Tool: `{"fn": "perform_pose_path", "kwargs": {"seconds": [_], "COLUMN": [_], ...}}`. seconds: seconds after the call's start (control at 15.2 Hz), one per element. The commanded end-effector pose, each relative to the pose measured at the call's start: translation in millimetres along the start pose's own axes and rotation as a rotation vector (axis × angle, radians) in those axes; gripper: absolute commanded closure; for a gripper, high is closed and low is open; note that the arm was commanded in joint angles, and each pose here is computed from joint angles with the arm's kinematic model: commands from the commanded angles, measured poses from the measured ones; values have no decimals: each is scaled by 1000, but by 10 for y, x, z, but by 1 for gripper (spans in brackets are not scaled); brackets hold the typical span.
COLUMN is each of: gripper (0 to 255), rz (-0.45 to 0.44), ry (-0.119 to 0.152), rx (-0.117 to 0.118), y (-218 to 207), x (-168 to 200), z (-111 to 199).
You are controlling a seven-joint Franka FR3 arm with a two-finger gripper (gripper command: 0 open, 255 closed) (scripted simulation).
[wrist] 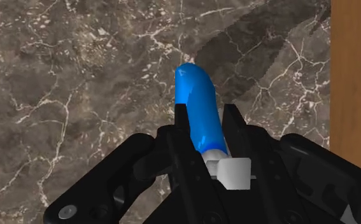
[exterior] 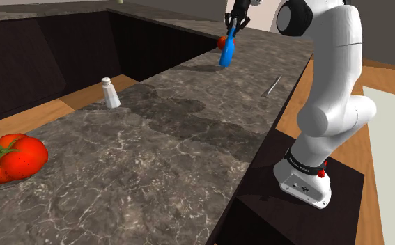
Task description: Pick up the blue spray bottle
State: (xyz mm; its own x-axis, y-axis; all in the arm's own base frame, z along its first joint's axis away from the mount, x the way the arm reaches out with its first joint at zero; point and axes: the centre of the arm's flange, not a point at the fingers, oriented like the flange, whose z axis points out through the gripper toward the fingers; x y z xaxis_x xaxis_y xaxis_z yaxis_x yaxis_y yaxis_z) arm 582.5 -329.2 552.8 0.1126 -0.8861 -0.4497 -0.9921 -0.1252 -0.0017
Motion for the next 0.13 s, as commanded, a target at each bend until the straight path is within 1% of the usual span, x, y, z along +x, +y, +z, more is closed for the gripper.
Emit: {"fn": "perform_pose_path", "kwargs": {"seconds": [0.0, 0.07], "gripper": [255, 255], "rz": [0, 0], "ry": [-1, -1], "rx": [-2, -2], "y": [3, 3], "x": [-28, -28], "z": [-48, -48]}}
